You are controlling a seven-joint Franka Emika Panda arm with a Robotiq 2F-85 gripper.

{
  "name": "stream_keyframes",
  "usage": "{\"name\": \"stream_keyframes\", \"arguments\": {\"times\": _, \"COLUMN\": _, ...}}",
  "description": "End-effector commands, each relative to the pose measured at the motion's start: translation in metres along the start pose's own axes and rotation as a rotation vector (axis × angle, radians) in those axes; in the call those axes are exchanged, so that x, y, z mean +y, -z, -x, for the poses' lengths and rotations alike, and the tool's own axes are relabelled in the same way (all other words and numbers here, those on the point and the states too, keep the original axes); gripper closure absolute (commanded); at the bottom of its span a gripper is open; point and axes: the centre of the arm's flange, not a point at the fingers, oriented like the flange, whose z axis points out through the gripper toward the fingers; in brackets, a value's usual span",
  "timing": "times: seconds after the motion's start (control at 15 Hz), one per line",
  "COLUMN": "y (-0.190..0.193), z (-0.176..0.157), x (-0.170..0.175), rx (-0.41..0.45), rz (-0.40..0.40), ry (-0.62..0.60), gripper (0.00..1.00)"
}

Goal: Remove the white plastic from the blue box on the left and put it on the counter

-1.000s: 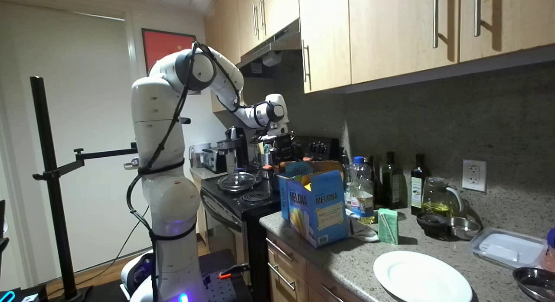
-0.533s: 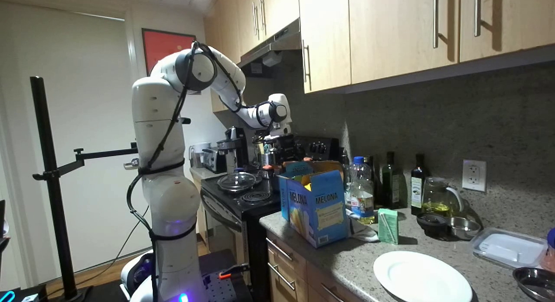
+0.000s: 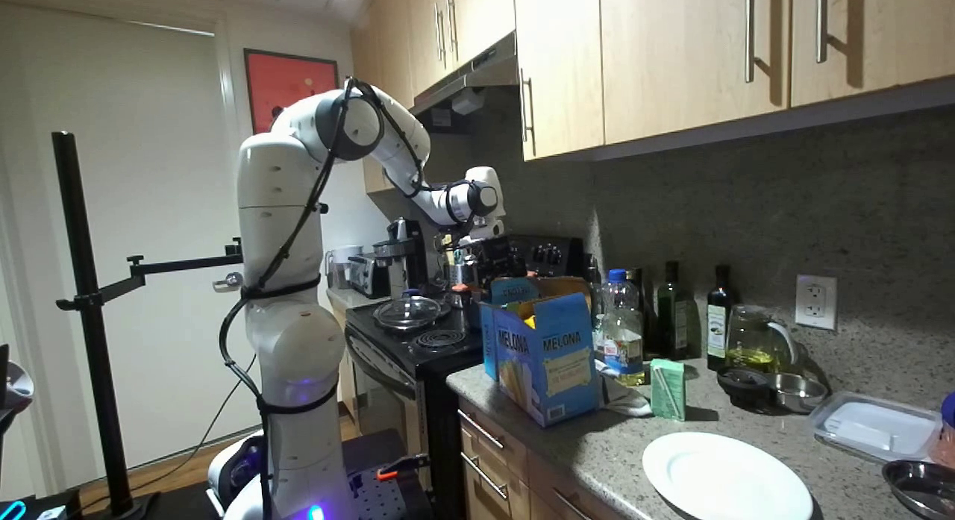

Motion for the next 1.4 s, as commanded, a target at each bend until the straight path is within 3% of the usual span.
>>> {"name": "stream_keyframes", "arguments": {"times": 0.0, "y": 0.003, "z": 0.009, "x": -0.015, "rx": -0.013, "rz": -0.010, "ry": 0.021, "gripper": 0.15}}
{"name": "stream_keyframes", "arguments": {"times": 0.4, "y": 0.002, "z": 0.014, "x": -0.023, "rx": -0.024, "rz": -0.010, "ry": 0.020, "gripper": 0.13}}
{"name": "stream_keyframes", "arguments": {"times": 1.0, "y": -0.033, "z": 0.017, "x": -0.024, "rx": -0.026, "rz": 0.055, "ry": 0.014, "gripper": 0.13}}
{"name": "stream_keyframes", "arguments": {"times": 1.07, "y": -0.035, "z": 0.016, "x": -0.024, "rx": -0.027, "rz": 0.058, "ry": 0.011, "gripper": 0.20}}
{"name": "stream_keyframes", "arguments": {"times": 1.13, "y": -0.036, "z": 0.014, "x": -0.023, "rx": -0.025, "rz": 0.060, "ry": 0.006, "gripper": 0.38}}
{"name": "stream_keyframes", "arguments": {"times": 1.2, "y": -0.037, "z": 0.012, "x": -0.023, "rx": -0.026, "rz": 0.061, "ry": 0.003, "gripper": 0.42}}
{"name": "stream_keyframes", "arguments": {"times": 1.33, "y": -0.038, "z": 0.008, "x": -0.024, "rx": -0.024, "rz": 0.061, "ry": -0.005, "gripper": 0.59}}
